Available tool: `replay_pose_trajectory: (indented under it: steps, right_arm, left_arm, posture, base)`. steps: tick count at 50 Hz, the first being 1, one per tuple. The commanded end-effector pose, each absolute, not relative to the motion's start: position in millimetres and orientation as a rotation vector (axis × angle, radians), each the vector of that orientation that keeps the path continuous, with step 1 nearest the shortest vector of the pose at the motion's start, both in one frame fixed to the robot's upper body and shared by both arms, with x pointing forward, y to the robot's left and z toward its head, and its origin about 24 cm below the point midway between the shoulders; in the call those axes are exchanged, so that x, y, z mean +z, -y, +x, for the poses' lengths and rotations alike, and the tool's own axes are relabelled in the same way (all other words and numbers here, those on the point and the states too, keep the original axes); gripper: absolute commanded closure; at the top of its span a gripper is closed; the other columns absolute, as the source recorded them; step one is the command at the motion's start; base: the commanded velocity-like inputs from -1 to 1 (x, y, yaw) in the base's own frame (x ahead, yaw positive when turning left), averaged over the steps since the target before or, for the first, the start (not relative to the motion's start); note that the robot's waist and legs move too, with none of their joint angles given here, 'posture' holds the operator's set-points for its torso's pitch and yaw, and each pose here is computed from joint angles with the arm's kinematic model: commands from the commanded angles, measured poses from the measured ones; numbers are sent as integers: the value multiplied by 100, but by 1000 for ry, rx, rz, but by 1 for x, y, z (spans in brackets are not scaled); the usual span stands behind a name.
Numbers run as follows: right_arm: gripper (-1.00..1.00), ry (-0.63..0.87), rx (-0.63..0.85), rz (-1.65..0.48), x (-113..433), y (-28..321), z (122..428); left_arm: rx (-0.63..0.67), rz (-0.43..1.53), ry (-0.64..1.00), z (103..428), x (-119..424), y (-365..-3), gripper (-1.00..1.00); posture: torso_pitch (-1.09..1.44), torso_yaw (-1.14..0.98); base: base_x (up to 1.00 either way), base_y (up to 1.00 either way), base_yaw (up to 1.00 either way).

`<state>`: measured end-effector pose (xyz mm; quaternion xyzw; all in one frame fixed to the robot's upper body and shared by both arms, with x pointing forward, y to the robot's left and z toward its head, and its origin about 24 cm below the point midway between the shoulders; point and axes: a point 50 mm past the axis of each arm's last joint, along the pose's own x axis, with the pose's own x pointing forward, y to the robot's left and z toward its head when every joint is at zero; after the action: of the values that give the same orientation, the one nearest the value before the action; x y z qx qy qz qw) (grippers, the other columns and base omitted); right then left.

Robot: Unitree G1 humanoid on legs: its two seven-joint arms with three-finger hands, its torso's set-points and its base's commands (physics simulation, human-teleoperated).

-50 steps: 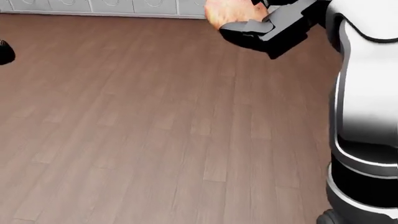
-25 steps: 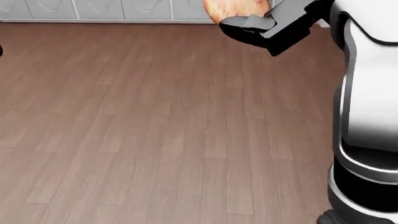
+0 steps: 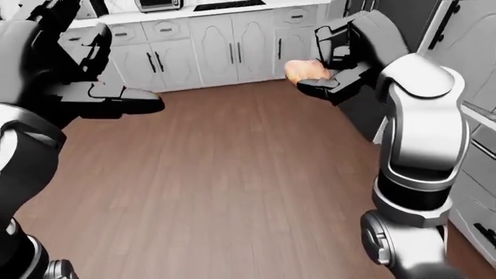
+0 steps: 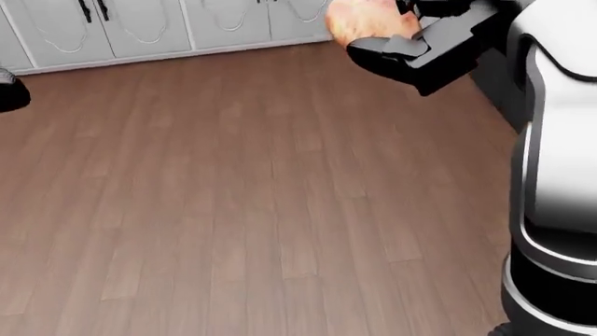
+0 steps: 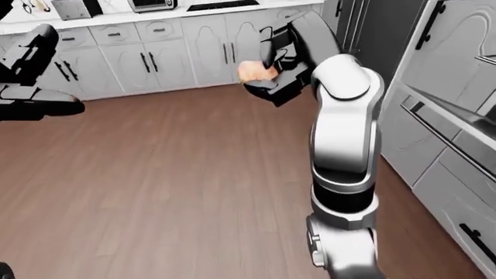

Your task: Pick the sweet potato from the top rack in the oven and place it on the plate on the counter.

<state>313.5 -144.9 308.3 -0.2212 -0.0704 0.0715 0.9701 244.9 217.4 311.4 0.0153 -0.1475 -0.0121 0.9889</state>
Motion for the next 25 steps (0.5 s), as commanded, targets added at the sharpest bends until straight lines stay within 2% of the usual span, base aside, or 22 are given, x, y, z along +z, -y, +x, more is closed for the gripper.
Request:
replay_pose_trajectory:
  steps: [1, 25]
  right_arm:
    - [100, 244, 160, -473, 325, 137, 306]
    - [100, 240, 164, -481, 323, 136, 307]
  left_arm:
    - [16, 26, 384, 238, 326, -223, -100]
    - [14, 27, 382, 239, 324, -222, -100]
  posture:
    - [-14, 0]
    - [-14, 0]
  base:
    - [28, 0, -43]
    - [32, -2, -23]
